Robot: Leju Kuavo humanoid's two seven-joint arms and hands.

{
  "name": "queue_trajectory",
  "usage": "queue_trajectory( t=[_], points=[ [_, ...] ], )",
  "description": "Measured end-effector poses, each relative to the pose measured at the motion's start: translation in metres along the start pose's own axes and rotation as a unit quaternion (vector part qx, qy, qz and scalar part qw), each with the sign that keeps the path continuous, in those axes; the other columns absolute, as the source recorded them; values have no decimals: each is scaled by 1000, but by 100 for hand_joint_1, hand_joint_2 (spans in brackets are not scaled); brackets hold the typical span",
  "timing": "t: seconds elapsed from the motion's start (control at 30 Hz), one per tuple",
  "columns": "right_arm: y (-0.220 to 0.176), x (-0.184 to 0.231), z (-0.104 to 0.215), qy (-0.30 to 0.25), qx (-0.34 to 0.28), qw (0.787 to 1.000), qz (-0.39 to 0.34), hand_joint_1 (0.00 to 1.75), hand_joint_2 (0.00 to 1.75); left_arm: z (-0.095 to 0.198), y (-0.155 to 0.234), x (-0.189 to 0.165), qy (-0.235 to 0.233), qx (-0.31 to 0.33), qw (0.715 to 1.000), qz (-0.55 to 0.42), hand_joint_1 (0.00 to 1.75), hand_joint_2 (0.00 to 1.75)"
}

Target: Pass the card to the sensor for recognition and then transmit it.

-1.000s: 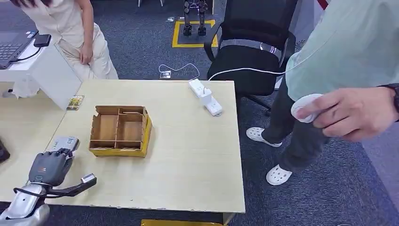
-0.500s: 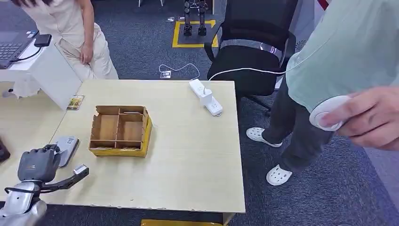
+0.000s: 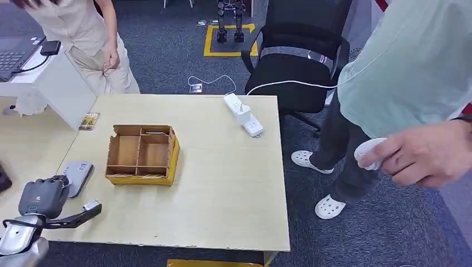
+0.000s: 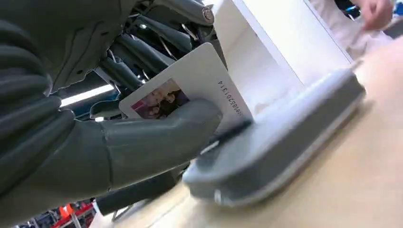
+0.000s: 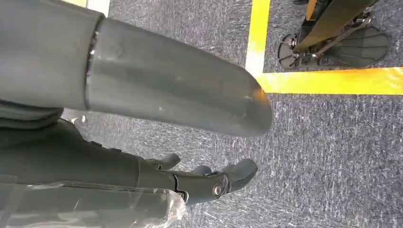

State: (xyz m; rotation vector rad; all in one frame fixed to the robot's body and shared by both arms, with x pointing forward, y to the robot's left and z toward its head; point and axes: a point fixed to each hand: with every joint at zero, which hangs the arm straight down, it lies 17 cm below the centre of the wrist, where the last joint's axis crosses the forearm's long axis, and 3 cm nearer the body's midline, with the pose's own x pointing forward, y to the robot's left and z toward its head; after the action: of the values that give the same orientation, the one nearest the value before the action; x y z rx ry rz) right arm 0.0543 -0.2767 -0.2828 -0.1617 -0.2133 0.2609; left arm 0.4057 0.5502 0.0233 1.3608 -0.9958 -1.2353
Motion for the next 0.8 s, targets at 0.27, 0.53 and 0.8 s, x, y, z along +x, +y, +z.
queue_trajectory(
  t=[0.27,0.53,0.8],
  points=[
    [0,0,0,0,0,1000,0,0,0,9,-22,-2,5,-31,999,-18,175,175],
    [-1,0,0,1,-1,1000,2,0,0,7,-3,18,-6,31,996,83,175,175],
    [-1,-2,0,5,0,1000,8,0,0,-21,77,40,-2,157,956,248,175,175]
  ],
)
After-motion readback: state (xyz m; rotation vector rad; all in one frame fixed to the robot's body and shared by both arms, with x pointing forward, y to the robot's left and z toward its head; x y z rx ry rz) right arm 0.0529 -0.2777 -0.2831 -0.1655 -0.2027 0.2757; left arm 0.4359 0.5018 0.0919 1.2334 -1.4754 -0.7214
